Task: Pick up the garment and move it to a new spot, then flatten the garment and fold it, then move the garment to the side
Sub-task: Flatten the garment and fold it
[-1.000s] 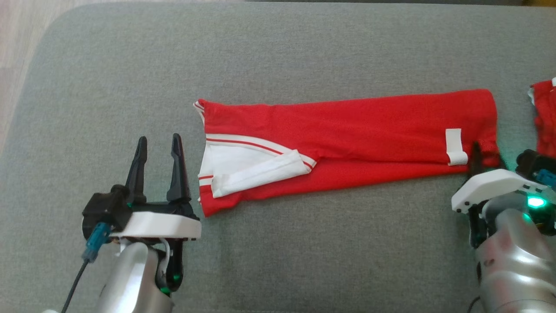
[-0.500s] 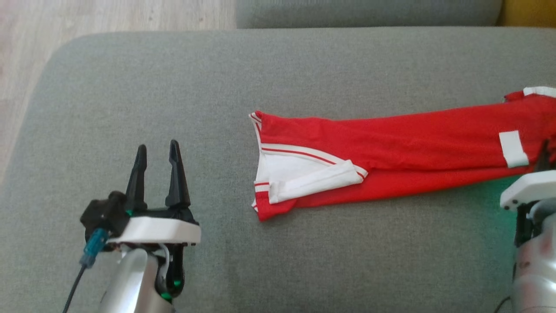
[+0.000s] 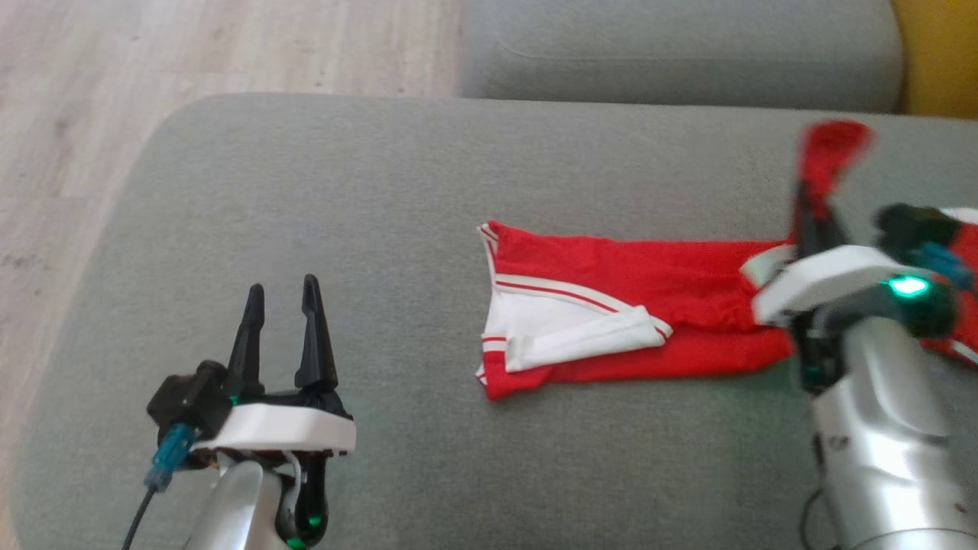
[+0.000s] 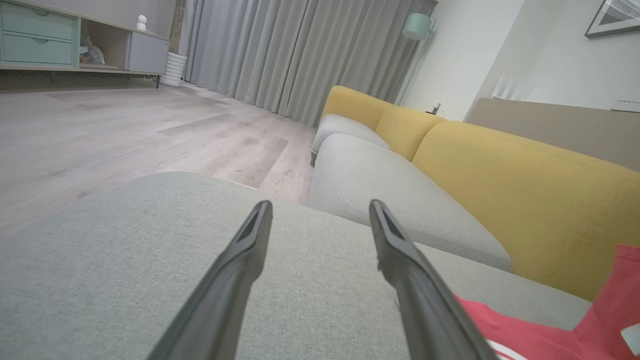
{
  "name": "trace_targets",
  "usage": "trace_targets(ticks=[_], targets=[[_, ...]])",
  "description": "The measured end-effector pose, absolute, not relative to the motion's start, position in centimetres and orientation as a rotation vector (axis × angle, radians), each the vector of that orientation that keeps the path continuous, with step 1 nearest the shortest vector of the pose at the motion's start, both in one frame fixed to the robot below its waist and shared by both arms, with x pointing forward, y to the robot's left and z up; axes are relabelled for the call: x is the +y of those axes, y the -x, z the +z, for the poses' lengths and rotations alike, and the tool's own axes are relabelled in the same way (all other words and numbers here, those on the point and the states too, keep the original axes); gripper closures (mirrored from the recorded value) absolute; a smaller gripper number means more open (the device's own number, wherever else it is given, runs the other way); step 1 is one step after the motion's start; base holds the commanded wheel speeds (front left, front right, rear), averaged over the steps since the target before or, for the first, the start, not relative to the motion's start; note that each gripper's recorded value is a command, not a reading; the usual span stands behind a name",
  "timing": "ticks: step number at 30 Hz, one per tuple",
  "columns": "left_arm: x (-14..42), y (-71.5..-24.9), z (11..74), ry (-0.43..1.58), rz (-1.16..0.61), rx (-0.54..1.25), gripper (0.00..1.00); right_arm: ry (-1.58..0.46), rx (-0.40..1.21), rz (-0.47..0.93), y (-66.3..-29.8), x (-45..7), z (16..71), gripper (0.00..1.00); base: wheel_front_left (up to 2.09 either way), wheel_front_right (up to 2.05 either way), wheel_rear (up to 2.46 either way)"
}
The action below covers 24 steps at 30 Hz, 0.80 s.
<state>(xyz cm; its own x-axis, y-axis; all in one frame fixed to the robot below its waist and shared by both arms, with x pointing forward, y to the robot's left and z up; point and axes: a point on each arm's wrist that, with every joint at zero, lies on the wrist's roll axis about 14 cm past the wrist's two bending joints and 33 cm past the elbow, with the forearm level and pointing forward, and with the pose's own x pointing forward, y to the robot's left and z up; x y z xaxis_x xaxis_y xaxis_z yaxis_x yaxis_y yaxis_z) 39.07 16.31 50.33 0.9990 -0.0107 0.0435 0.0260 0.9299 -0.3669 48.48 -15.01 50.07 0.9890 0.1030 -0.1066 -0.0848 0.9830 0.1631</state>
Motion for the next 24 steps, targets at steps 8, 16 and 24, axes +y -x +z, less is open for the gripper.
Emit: trace_targets(ticks=[8, 16, 24], targets=[[18.2, -37.6, 50.5, 0.370, 0.033, -0.055, 0.00, -0.275, 0.208, 0.433, -45.5, -3.0, 48.7, 1.00, 0.00, 0.00, 0.00], [18.9, -37.1, 49.4, 0.364, 0.061, -0.024, 0.00, -0.241, 0.308, 0.622, -42.6, 3.0, 45.3, 1.00, 0.00, 0.00, 0.00], [19.3, -37.1, 48.1, 0.356, 0.085, 0.014, 0.00, -0.169, 0.392, 0.700, -41.6, 4.9, 42.2, 1.00, 0.00, 0.00, 0.00]])
